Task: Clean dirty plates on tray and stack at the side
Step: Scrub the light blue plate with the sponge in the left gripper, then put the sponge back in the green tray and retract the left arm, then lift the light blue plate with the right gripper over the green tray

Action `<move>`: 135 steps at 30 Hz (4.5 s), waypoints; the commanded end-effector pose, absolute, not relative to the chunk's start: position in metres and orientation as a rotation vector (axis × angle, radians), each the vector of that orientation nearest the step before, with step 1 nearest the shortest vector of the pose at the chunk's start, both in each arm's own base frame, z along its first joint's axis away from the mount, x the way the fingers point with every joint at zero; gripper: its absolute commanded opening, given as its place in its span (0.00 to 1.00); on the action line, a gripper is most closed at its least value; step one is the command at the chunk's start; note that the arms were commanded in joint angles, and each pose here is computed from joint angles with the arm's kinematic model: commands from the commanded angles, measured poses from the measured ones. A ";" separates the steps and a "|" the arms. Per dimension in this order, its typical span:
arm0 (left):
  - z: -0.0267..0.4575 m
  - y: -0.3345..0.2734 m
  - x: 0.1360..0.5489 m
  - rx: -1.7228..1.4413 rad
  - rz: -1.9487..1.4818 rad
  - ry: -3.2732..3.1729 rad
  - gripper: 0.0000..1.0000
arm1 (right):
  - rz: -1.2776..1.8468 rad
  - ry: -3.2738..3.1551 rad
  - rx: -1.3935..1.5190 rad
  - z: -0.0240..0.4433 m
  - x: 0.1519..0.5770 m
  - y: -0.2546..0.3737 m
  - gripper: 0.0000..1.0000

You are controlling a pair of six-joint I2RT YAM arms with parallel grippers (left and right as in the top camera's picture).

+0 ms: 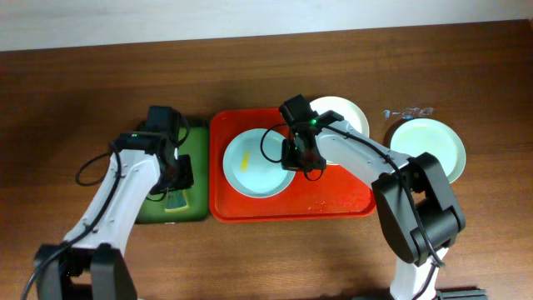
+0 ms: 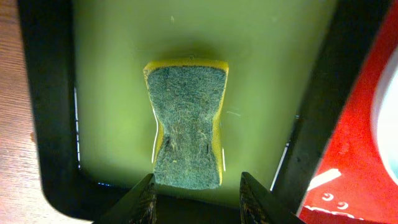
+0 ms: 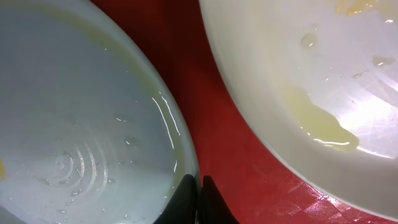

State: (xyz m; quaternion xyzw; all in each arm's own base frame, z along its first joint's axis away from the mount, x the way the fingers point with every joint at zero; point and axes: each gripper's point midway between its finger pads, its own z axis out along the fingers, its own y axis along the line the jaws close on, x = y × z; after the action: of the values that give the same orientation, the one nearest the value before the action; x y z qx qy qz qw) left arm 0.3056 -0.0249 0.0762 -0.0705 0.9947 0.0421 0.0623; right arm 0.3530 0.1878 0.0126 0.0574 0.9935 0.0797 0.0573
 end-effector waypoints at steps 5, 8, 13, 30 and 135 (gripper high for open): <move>0.034 -0.016 0.300 -0.252 0.244 3.126 0.41 | 0.171 3.030 0.179 0.004 0.347 0.181 0.04; 0.030 -0.014 0.300 -0.296 0.244 3.135 0.38 | 0.171 3.030 0.179 0.004 0.347 0.181 0.04; 0.012 -0.014 0.304 -0.303 0.253 3.153 0.17 | 0.171 3.031 0.178 0.004 0.347 0.181 0.04; 0.099 -0.067 0.386 0.123 0.013 2.874 0.00 | 0.343 3.048 -0.112 0.007 0.341 0.201 0.04; 0.200 0.009 0.370 -0.386 -0.129 2.697 0.99 | 0.574 2.950 -0.021 0.126 0.388 0.225 0.04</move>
State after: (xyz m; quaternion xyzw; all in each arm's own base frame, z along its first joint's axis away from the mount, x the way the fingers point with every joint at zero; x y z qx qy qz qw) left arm 0.3684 0.0072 0.1980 -0.1305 0.9694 -0.0478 0.2024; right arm 0.3866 0.2013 0.1127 0.0059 0.9836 0.1740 0.0461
